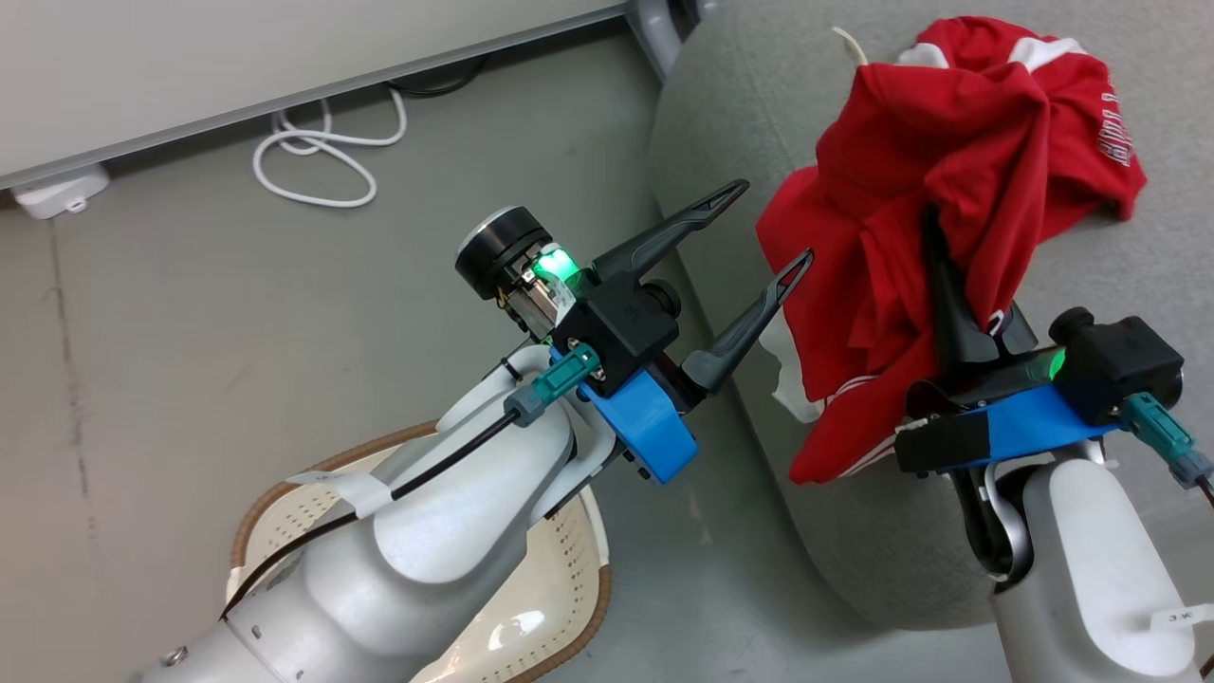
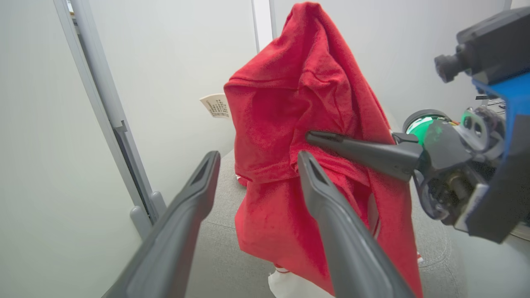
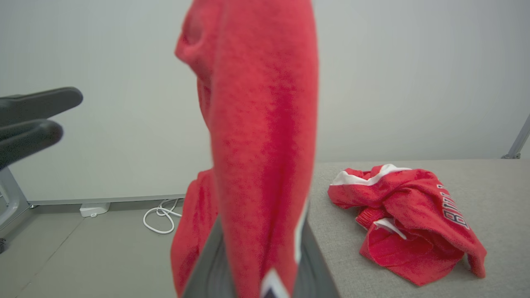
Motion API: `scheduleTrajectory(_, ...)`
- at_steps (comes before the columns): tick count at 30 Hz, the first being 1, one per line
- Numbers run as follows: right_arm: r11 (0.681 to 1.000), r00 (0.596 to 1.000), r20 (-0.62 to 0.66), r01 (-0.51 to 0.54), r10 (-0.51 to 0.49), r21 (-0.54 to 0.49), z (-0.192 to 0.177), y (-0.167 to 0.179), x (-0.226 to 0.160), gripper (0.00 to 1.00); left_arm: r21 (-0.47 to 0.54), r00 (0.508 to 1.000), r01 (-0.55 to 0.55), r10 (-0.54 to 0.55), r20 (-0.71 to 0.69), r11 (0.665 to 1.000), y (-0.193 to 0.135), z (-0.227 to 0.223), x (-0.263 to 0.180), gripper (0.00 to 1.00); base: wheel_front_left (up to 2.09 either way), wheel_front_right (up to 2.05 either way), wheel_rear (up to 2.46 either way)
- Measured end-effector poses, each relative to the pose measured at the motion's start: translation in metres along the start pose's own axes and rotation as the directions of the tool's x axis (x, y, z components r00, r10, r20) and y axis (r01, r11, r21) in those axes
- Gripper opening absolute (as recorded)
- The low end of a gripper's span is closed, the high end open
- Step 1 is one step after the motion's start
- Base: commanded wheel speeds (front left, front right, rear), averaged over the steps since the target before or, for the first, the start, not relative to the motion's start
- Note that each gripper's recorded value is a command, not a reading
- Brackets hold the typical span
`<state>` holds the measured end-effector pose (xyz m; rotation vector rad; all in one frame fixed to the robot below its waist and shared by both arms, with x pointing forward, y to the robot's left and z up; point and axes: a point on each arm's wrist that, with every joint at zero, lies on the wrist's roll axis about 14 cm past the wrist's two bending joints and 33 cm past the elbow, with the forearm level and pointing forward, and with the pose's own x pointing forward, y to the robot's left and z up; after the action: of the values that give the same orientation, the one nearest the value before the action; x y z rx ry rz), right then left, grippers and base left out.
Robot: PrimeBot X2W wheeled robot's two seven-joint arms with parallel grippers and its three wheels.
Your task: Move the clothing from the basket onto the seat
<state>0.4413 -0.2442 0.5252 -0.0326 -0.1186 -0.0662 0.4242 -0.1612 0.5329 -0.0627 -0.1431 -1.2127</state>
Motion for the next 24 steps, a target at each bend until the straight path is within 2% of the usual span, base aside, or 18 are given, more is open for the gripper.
scheduleTrajectory(6, 0.997, 0.997, -0.017, 0.079, -0.079, -0.014, -0.003, -0.026, -0.016, 0.00, -0.016, 0.999, 0.054, -0.053, 0.004, 0.998, -0.012, -0.005, 0.013, 1.00, 0.00, 0.00, 0.00)
scheduleTrajectory(12, 0.994, 0.994, -0.019, 0.104, -0.104, -0.014, -0.003, -0.033, -0.021, 0.00, -0.023, 0.997, 0.072, -0.072, 0.001, 0.997, -0.017, -0.008, 0.016, 1.00, 0.00, 0.00, 0.00)
scheduleTrajectory(16, 0.994, 0.994, 0.031, 0.109, -0.108, -0.025, 0.012, -0.035, -0.013, 0.00, -0.026, 0.998, 0.067, -0.067, -0.002, 0.997, -0.013, -0.011, 0.016, 1.00, 0.00, 0.00, 0.00)
scheduleTrajectory(24, 0.987, 0.973, 0.205, 0.125, -0.103, -0.101, 0.068, -0.053, 0.032, 0.00, -0.045, 0.999, 0.046, -0.047, -0.009, 0.998, 0.001, -0.024, 0.014, 1.00, 0.00, 0.00, 0.00)
